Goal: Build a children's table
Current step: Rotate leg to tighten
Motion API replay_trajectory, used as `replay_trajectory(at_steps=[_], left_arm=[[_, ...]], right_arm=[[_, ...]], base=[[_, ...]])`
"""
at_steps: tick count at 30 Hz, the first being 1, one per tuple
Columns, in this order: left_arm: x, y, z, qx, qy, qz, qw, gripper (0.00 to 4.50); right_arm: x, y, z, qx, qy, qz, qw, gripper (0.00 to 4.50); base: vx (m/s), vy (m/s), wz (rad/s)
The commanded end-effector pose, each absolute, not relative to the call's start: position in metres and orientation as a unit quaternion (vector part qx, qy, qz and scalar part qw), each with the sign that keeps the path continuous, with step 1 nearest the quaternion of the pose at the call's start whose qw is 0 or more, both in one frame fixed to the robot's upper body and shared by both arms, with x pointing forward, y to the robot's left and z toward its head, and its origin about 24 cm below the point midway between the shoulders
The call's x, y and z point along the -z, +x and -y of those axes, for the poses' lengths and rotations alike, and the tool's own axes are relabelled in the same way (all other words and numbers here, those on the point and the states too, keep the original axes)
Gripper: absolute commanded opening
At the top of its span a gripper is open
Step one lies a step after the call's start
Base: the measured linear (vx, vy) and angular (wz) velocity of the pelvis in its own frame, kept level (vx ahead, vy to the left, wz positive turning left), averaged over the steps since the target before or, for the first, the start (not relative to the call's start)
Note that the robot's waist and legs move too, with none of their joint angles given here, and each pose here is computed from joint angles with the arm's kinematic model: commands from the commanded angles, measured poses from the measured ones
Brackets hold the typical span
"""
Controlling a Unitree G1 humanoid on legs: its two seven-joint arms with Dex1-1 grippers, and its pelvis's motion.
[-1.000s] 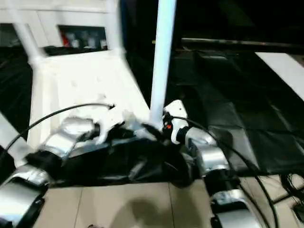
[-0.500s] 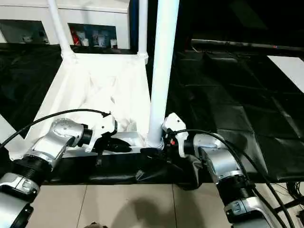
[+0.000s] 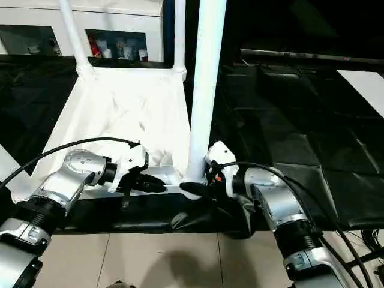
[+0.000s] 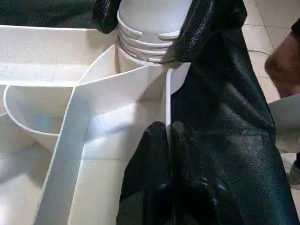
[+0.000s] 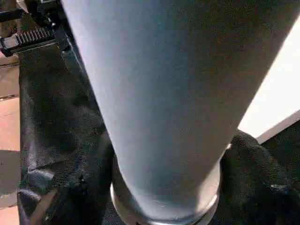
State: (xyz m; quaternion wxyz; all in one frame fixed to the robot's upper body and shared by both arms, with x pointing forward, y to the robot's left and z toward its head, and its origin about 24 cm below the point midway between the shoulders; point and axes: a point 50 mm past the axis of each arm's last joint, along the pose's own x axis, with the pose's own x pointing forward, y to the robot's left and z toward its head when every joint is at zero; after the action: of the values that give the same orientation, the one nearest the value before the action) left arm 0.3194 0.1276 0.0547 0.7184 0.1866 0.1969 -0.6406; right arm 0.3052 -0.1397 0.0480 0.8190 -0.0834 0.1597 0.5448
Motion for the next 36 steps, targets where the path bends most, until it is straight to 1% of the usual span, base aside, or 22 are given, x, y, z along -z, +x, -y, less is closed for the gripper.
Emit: replay_trajectory(at_steps=[1, 6, 7, 9, 10, 11, 13, 14, 15, 16, 17, 20, 22, 24, 27, 28, 30, 32, 33, 34, 35, 36], left_arm=[[-0.056, 0.32, -0.123, 0.641, 0.191, -0.19, 0.718, 0.0], [-0.053, 0.327, -0.119, 0.6, 0.189, -0.19, 0.754, 0.0], [-0.052, 0.328, -0.119, 0.597, 0.189, -0.189, 0.756, 0.0], [-0.05, 0.333, -0.115, 0.57, 0.187, -0.191, 0.777, 0.0], [-0.05, 0.333, -0.115, 0.57, 0.187, -0.191, 0.777, 0.0], [-0.047, 0.34, -0.107, 0.532, 0.189, -0.194, 0.802, 0.0], [-0.046, 0.344, -0.101, 0.507, 0.193, -0.196, 0.817, 0.0], [-0.046, 0.348, -0.094, 0.486, 0.192, -0.198, 0.829, 0.0], [-0.046, 0.35, -0.089, 0.475, 0.189, -0.199, 0.836, 0.0], [-0.046, 0.35, -0.089, 0.475, 0.189, -0.199, 0.836, 0.0], [-0.047, 0.354, -0.081, 0.455, 0.184, -0.203, 0.847, 0.0], [-0.048, 0.356, -0.072, 0.448, 0.195, -0.202, 0.849, 0.0], [-0.049, 0.357, -0.071, 0.451, 0.202, -0.201, 0.846, 0.0], [-0.051, 0.358, -0.071, 0.461, 0.21, -0.197, 0.839, 0.0], [-0.051, 0.357, -0.075, 0.472, 0.209, -0.194, 0.834, 0.0], [-0.051, 0.355, -0.078, 0.484, 0.204, -0.192, 0.829, 0.0], [-0.052, 0.353, -0.081, 0.505, 0.2, -0.182, 0.819, 0.0], [-0.052, 0.35, -0.087, 0.52, 0.192, -0.186, 0.811, 0.0], [-0.053, 0.347, -0.09, 0.543, 0.194, -0.174, 0.798, 0.0], [-0.053, 0.347, -0.09, 0.543, 0.194, -0.174, 0.798, 0.0], [-0.052, 0.343, -0.096, 0.565, 0.194, -0.172, 0.783, 0.0], [-0.052, 0.339, -0.101, 0.58, 0.195, -0.172, 0.772, 0.0]], right_arm=[[-0.047, 0.306, 0.14, -0.54, -0.089, -0.164, 0.821, 2.78], [-0.036, 0.308, 0.14, -0.487, -0.067, -0.167, 0.855, 2.72], [-0.035, 0.309, 0.139, -0.483, -0.065, -0.166, 0.857, 2.72], [-0.03, 0.31, 0.135, -0.452, -0.046, -0.168, 0.875, 2.72], [-0.03, 0.31, 0.135, -0.452, -0.046, -0.168, 0.875, 2.72], [-0.022, 0.31, 0.125, -0.413, -0.025, -0.171, 0.894, 2.72], [-0.018, 0.311, 0.116, -0.39, -0.016, -0.174, 0.904, 2.72], [-0.014, 0.312, 0.107, -0.362, -0.009, -0.179, 0.915, 2.72], [-0.012, 0.314, 0.1, -0.342, -0.004, -0.183, 0.922, 2.72], [-0.012, 0.314, 0.1, -0.342, -0.004, -0.183, 0.922, 2.72], [-0.01, 0.318, 0.092, -0.308, 0.011, -0.187, 0.933, 2.72], [-0.014, 0.324, 0.078, -0.28, 0.025, -0.185, 0.942, 2.72], [-0.016, 0.326, 0.075, -0.28, 0.021, -0.179, 0.943, 2.72], [-0.023, 0.329, 0.072, -0.307, 0.014, -0.159, 0.938, 2.72], [-0.029, 0.328, 0.075, -0.339, 0.015, -0.138, 0.93, 2.72], [-0.032, 0.326, 0.079, -0.365, 0.008, -0.126, 0.922, 2.72], [-0.035, 0.323, 0.086, -0.394, 0.003, -0.119, 0.911, 3.41], [-0.037, 0.321, 0.095, -0.417, -0.003, -0.115, 0.901, 3.44], [-0.039, 0.32, 0.102, -0.431, -0.009, -0.115, 0.895, 3.51], [-0.039, 0.32, 0.102, -0.431, -0.009, -0.115, 0.895, 3.63], [-0.041, 0.319, 0.11, -0.446, -0.018, -0.118, 0.887, 3.77], [-0.042, 0.317, 0.119, -0.455, -0.042, -0.125, 0.88, 3.86]], base=[[0.0, 0.0, 0.0], [0.0, 0.0, 0.0], [0.0, 0.0, 0.0], [0.0, 0.0, 0.0], [0.0, 0.0, 0.0], [0.0, 0.0, 0.0], [0.0, 0.0, 0.0], [0.0, 0.0, 0.0], [0.0, 0.0, 0.0], [0.0, 0.0, 0.0], [0.0, 0.0, 0.0], [0.0, 0.0, 0.0], [0.0, 0.0, 0.0], [0.0, 0.0, 0.0], [0.0, 0.0, 0.0], [0.0, 0.0, 0.0], [0.0, 0.0, 0.0], [0.0, 0.0, 0.0], [0.0, 0.0, 0.0], [0.0, 0.0, 0.0], [0.0, 0.0, 0.0], [0.0, 0.0, 0.0]])
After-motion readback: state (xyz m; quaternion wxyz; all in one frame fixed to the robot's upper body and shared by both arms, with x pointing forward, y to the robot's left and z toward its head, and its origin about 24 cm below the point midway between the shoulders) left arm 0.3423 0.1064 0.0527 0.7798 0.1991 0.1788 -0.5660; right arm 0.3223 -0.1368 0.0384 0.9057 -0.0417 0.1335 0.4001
